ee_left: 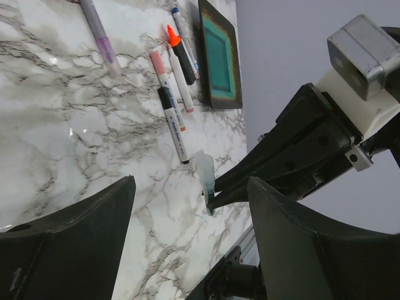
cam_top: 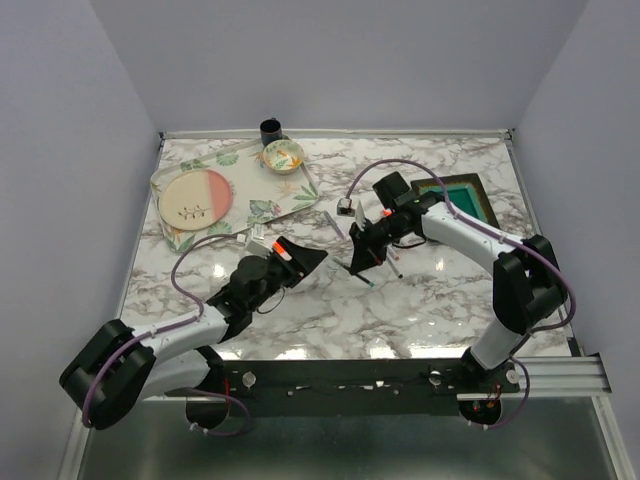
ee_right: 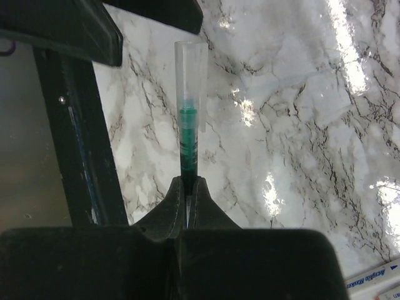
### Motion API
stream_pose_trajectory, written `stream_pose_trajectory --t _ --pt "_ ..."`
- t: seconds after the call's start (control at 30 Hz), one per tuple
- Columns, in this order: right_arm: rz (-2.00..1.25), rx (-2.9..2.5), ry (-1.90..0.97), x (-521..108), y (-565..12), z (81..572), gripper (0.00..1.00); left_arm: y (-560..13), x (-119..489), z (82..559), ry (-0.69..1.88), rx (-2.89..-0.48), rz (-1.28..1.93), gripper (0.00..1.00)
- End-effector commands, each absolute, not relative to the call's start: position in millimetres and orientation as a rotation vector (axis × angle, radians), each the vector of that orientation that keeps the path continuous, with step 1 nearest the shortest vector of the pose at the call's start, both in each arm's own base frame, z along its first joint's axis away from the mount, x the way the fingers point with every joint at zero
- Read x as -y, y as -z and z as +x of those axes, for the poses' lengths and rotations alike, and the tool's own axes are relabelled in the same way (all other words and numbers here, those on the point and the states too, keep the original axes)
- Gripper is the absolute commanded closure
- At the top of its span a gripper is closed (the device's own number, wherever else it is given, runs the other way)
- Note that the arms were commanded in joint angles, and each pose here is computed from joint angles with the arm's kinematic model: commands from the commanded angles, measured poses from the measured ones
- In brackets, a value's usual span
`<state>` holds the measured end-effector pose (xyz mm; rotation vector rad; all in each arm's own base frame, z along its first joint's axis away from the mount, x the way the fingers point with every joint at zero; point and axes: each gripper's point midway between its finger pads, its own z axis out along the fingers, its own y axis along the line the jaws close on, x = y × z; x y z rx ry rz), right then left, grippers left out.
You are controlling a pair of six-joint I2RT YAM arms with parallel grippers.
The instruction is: Open the pen caps
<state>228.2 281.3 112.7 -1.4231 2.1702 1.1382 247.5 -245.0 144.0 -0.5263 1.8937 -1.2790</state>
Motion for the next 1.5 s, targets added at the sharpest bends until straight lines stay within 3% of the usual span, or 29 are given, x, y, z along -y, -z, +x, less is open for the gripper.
stream_pose_trajectory --t 0.0,0.3,0.4,0.53,0.87,1.03,1.2,1.47 --pt "-1.356 -2.090 -1.251 -284 -141 227 0.99 -174 262 265 1.304 -1.778 -0.581 0.21" --pt "-1.344 -2.074 -1.255 -283 -147 227 1.00 -179 293 271 1.299 -1.805 -0.554 0.42" --pt "-1.342 -2.070 -1.241 -283 -148 228 1.00 -179 299 272 1.306 -1.809 -0.543 0.62" --pt "-1.345 -2.068 -1.229 -281 -148 228 1.00 -186 299 273 1.315 -1.786 -0.541 1.00" --pt "-1.409 -2.110 -1.157 -280 -129 224 1.00 -226 177 319 1.080 -1.583 -0.766 1.00" --pt "-1.409 -2.121 -1.081 -277 -125 232 1.00 -241 152 322 1.046 -1.551 -0.765 1.00" --pt "-1.240 -2.227 -0.751 -248 -111 281 1.00 -194 139 318 0.915 -1.695 -0.790 1.00" --pt "-1.061 -2.301 -0.607 -204 -106 318 1.00 -115 116 313 0.677 -1.901 -0.788 0.92"
